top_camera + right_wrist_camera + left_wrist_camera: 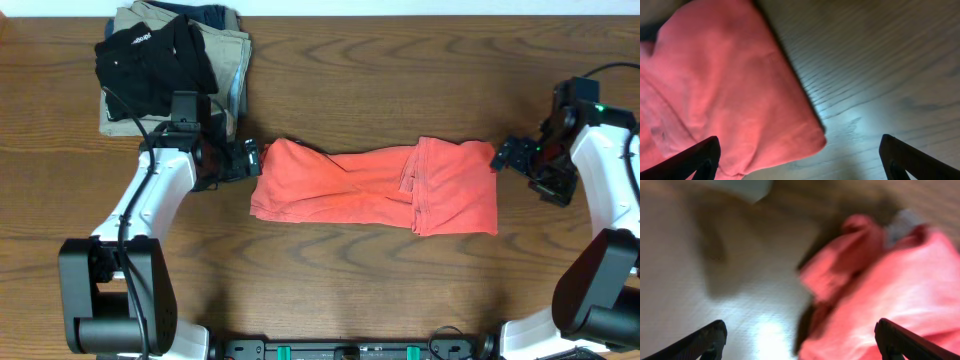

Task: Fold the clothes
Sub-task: 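Grasp the left end of the orange shirt strip with the left gripper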

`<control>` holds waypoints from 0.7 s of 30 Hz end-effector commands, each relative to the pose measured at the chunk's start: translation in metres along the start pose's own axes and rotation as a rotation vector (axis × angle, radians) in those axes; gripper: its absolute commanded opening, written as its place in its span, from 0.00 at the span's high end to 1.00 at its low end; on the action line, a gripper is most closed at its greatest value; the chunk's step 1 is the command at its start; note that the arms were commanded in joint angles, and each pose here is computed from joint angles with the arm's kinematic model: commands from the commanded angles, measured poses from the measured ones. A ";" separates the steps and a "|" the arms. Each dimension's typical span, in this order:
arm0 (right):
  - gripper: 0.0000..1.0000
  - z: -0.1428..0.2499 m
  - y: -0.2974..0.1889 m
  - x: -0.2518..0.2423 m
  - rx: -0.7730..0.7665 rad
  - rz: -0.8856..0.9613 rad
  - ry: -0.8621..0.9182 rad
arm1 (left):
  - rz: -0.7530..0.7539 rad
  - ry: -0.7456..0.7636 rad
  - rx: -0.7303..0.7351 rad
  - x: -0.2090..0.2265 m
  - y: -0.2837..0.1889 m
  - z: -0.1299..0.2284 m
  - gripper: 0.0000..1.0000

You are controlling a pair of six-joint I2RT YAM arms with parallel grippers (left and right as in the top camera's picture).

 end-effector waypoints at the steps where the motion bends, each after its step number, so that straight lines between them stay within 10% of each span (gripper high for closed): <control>1: 0.01 -0.008 -0.008 -0.008 -0.029 -0.009 0.053 | 0.182 0.087 -0.009 -0.015 0.010 -0.001 0.04; 21: 0.01 -0.009 -0.008 -0.010 -0.032 -0.006 0.058 | 0.434 0.139 0.029 -0.029 0.057 0.002 0.04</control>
Point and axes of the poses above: each gripper's point midway between its finger pads, its own y axis out along the fingers, its own x axis along the line the jaws close on, z = x × y, the point moved 7 cm from there along -y, back along the fingers, and after that the axes turned 12 degrees about y, right-handed, at the moved point
